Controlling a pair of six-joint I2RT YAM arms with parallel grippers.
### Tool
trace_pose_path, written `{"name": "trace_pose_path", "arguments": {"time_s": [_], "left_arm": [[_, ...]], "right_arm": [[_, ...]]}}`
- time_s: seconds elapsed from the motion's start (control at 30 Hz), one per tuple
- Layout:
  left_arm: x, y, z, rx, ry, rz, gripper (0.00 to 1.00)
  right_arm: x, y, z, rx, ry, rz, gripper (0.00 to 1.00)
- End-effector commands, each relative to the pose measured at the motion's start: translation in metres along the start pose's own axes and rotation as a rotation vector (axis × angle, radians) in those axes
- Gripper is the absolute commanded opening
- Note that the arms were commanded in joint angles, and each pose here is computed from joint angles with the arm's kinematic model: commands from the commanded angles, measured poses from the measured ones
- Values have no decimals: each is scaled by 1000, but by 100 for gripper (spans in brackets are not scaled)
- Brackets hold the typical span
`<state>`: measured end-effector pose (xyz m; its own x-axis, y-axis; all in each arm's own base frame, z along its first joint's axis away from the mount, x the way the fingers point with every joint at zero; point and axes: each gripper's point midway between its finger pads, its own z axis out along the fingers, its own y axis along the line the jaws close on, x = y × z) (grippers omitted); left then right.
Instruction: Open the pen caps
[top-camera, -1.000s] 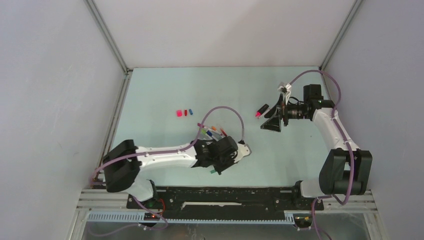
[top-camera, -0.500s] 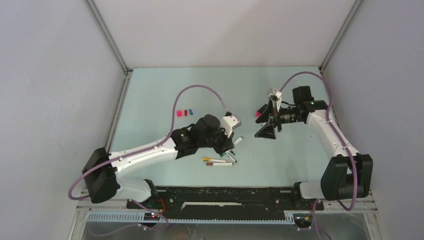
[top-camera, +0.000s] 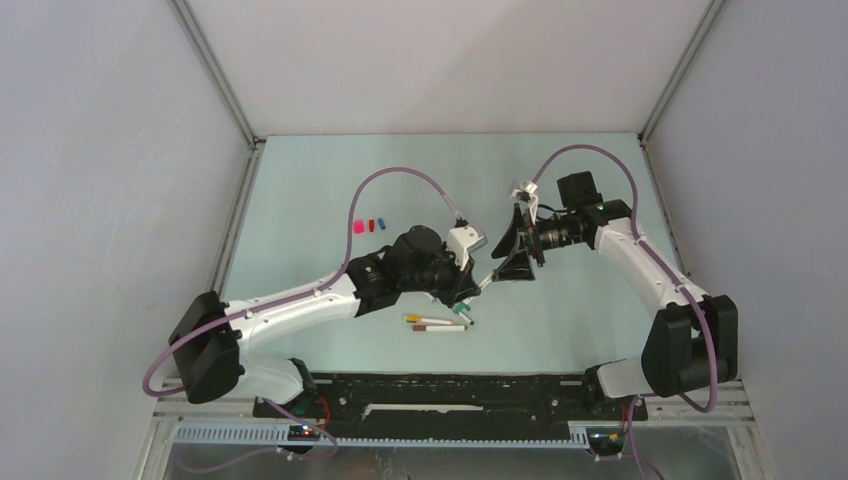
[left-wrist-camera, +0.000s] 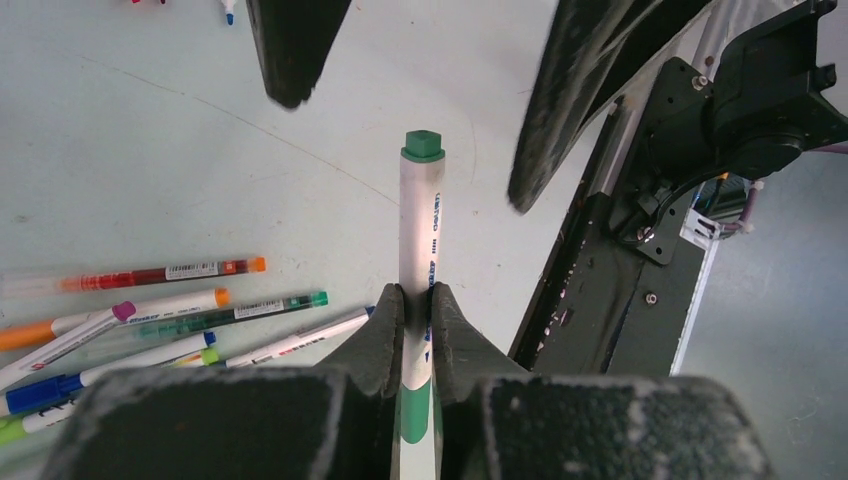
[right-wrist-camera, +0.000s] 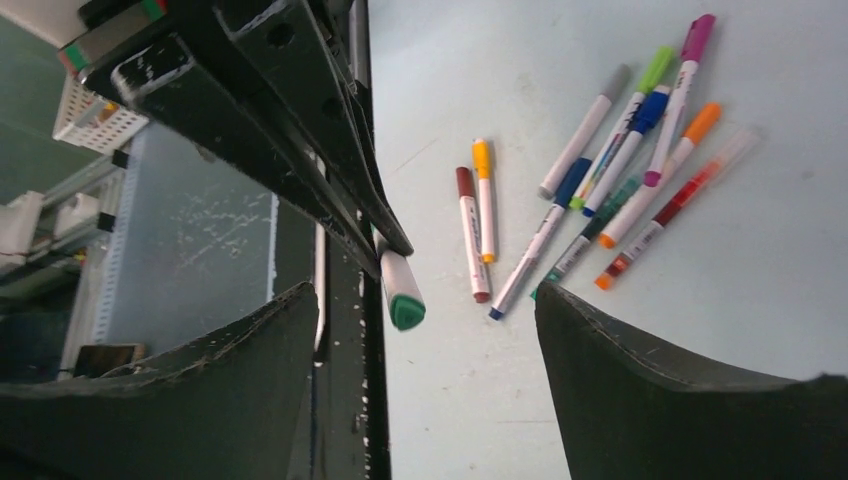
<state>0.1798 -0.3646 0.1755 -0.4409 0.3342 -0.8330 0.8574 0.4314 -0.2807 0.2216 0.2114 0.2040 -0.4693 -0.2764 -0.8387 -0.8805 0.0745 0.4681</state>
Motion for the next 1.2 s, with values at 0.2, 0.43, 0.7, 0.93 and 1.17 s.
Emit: {"name": "trace_pose_path", "arguments": {"time_s": [0.2,0.43,0.7,0.93,1.17], "left_arm": [[-37,-7,-3,18,-101,-2,0],[-41,2,-5,-24,-120,-16,0],[-45,7,-8,-46,-141,-24,0],[-47,6,-9,-41,-151,-26,0],[-50,6,-20,-35,-187,-57,26]], "right_arm": [[-5,4,19,-50,9,80,64],[0,2,22,-49,28,81,52],[2,8,29,-88,35,92,41],[1,12,34,-110,38,82,2],[-5,15,30,-105,37,49,0]]}}
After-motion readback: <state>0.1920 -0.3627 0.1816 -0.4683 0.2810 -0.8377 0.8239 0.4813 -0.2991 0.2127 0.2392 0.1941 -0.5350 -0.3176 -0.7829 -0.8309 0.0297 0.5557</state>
